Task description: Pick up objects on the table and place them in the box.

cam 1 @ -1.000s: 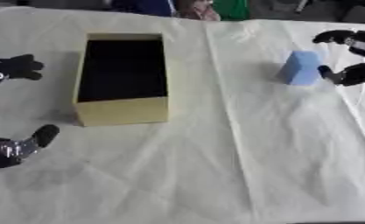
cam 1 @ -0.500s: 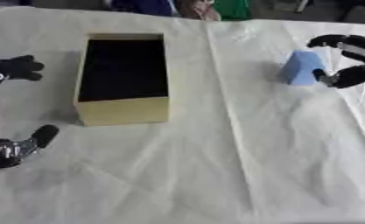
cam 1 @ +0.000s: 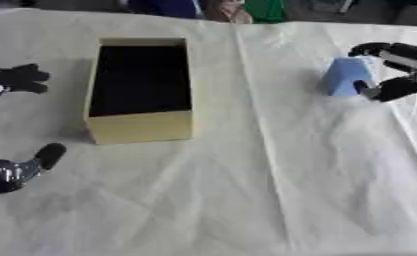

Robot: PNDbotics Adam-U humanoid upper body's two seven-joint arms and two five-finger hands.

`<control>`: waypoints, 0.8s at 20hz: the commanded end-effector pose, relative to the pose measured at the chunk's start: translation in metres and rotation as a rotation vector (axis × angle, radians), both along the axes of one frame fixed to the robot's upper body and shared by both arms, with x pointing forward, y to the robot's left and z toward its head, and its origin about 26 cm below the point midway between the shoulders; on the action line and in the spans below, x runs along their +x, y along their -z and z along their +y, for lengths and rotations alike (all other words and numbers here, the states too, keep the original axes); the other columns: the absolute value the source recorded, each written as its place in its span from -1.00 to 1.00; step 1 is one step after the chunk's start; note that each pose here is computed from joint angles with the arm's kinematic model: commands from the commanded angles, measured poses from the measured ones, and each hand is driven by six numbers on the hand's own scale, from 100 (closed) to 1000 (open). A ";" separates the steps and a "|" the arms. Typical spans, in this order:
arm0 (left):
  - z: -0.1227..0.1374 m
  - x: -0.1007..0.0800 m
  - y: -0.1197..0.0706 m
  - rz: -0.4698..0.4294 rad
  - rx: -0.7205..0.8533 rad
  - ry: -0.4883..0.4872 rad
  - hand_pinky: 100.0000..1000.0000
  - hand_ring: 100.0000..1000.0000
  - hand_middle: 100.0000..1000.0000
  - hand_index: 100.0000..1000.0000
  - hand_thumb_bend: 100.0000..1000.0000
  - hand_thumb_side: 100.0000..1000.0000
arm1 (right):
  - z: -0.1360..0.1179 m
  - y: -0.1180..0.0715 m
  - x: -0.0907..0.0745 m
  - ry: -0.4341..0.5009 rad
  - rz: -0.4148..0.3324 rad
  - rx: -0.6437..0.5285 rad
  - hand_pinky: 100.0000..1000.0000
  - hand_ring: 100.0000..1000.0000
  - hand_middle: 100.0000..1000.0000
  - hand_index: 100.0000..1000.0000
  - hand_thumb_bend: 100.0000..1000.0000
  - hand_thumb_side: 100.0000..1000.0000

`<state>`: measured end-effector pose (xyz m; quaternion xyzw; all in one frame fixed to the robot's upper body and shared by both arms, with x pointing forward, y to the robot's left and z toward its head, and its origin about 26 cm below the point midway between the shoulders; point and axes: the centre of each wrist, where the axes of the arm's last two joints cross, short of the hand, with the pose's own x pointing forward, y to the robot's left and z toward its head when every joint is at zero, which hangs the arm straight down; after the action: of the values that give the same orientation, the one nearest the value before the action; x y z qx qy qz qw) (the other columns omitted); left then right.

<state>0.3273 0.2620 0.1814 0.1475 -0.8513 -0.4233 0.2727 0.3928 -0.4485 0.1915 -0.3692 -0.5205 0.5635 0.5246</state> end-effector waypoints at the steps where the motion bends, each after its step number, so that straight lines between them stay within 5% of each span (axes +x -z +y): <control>1: -0.001 -0.001 -0.006 -0.021 0.002 0.010 0.74 0.51 0.56 0.92 -0.22 -0.05 | -0.006 -0.011 0.002 0.024 -0.028 -0.040 1.00 1.00 1.00 1.00 -1.00 -0.63; 12: -0.002 0.000 -0.005 -0.018 0.002 0.014 0.74 0.52 0.56 0.92 -0.25 -0.05 | -0.006 0.003 0.010 0.050 0.000 -0.042 1.00 1.00 0.96 1.00 -1.00 -0.62; 16: -0.002 0.000 -0.005 -0.017 0.002 0.016 0.74 0.52 0.56 0.92 -0.26 -0.04 | -0.005 0.004 0.012 0.053 -0.010 -0.044 0.93 1.00 0.80 1.00 -1.00 -0.62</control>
<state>0.3274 0.2604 0.1805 0.1438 -0.8524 -0.4230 0.2717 0.4062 -0.4468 0.1801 -0.3832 -0.5089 0.5594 0.5304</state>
